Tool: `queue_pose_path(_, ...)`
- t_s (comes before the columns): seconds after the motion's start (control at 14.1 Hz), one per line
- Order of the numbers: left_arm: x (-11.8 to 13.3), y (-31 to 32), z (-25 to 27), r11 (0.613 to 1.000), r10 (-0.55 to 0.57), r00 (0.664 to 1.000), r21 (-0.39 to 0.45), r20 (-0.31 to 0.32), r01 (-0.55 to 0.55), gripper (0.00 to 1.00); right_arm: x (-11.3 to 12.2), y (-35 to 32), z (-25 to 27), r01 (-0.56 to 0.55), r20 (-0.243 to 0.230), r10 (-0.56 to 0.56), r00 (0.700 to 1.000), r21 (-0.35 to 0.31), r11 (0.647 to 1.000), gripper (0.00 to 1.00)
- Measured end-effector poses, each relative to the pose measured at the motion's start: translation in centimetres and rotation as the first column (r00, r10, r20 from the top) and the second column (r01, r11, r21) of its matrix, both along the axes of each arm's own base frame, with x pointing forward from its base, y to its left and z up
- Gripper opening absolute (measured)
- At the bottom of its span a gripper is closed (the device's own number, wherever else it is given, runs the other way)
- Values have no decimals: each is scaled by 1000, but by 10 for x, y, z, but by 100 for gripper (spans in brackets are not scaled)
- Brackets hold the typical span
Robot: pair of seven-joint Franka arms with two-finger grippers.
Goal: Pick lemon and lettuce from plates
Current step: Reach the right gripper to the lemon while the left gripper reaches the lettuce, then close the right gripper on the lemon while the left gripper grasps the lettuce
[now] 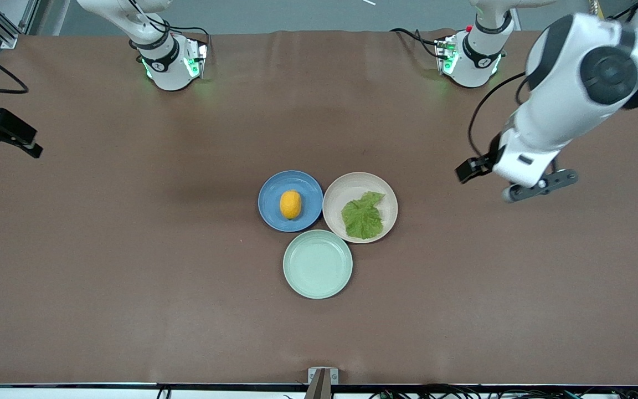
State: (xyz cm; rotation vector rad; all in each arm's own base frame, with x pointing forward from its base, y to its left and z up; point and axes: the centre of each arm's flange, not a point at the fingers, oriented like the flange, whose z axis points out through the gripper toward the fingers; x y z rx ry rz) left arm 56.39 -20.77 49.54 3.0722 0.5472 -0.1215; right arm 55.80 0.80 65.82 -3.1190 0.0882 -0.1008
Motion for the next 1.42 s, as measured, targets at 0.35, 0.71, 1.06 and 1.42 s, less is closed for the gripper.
queue_pose_path(0.35,2,-90,-76,963,268,963,-37,-25,-269,100,10,125,-62,-66,-115,65,991,1,998,100)
queue_pose_path(0.71,-5,-149,-156,880,474,880,-10,-31,-475,100,14,267,-171,-20,-114,20,993,0,1000,100)
queue_pose_path(1.06,-9,-169,-227,812,581,814,51,6,-581,98,-14,363,-314,69,-76,-67,995,28,997,100)
queue_pose_path(1.42,-10,-178,-270,736,677,736,59,-23,-675,80,-32,397,-402,73,-64,-71,995,29,997,100)
